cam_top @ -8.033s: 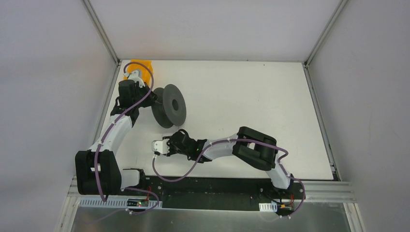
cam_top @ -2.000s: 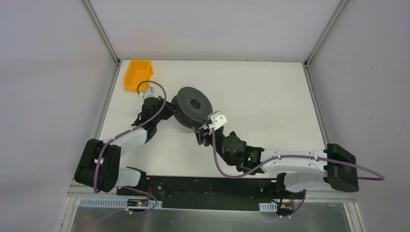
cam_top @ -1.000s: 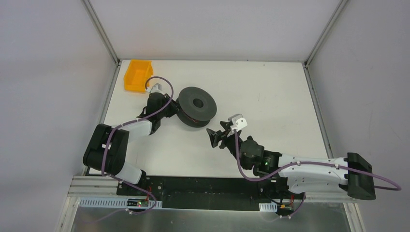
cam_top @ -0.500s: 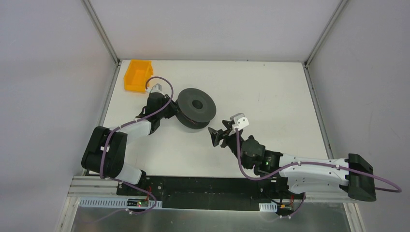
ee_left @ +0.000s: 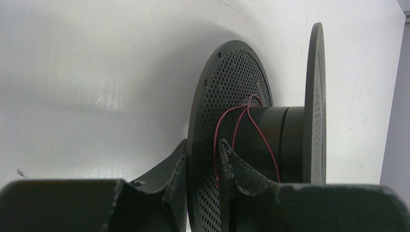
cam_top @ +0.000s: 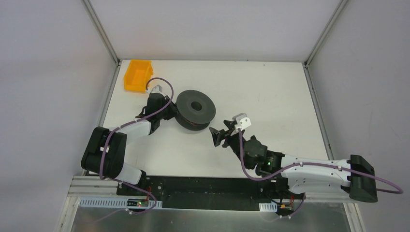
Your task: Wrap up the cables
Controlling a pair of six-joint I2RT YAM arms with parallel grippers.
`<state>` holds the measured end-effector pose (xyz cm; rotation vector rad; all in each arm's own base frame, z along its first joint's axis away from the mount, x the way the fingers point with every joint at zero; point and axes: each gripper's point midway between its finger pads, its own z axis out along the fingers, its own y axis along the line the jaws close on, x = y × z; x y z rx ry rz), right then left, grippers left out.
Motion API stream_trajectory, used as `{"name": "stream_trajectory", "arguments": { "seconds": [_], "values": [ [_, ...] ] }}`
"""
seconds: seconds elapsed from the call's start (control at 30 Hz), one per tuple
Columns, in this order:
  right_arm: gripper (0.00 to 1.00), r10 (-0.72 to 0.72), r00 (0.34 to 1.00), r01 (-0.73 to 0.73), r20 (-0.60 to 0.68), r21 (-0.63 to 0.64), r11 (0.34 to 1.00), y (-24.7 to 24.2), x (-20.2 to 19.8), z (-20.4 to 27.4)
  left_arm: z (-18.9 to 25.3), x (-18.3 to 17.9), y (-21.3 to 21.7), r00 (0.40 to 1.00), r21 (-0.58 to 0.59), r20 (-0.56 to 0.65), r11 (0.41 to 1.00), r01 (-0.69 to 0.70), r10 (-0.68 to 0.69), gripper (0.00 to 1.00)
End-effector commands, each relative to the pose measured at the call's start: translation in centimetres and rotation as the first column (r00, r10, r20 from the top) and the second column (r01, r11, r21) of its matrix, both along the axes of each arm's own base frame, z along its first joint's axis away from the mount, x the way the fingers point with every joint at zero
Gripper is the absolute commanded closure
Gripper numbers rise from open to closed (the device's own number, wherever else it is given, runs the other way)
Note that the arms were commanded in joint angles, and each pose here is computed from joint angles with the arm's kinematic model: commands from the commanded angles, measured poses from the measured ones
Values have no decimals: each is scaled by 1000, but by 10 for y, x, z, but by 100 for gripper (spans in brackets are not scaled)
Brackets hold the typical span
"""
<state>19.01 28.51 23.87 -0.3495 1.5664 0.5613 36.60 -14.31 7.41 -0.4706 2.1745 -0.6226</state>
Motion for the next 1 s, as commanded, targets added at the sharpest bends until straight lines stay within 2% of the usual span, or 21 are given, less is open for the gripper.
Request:
{"name": "stream_trajectory", "arguments": {
  "seconds": [0.0, 0.97],
  "values": [
    [32, -8, 1000, 8, 5, 67, 998, -2, 1, 14, -33, -27, 19, 993, 159, -119, 986, 41, -22, 79],
    [32, 8, 1000, -8, -2, 75, 997, -2, 0, 16, -38, -38, 26, 986, 182, -167, 983, 32, -1, 75]
  ]
}}
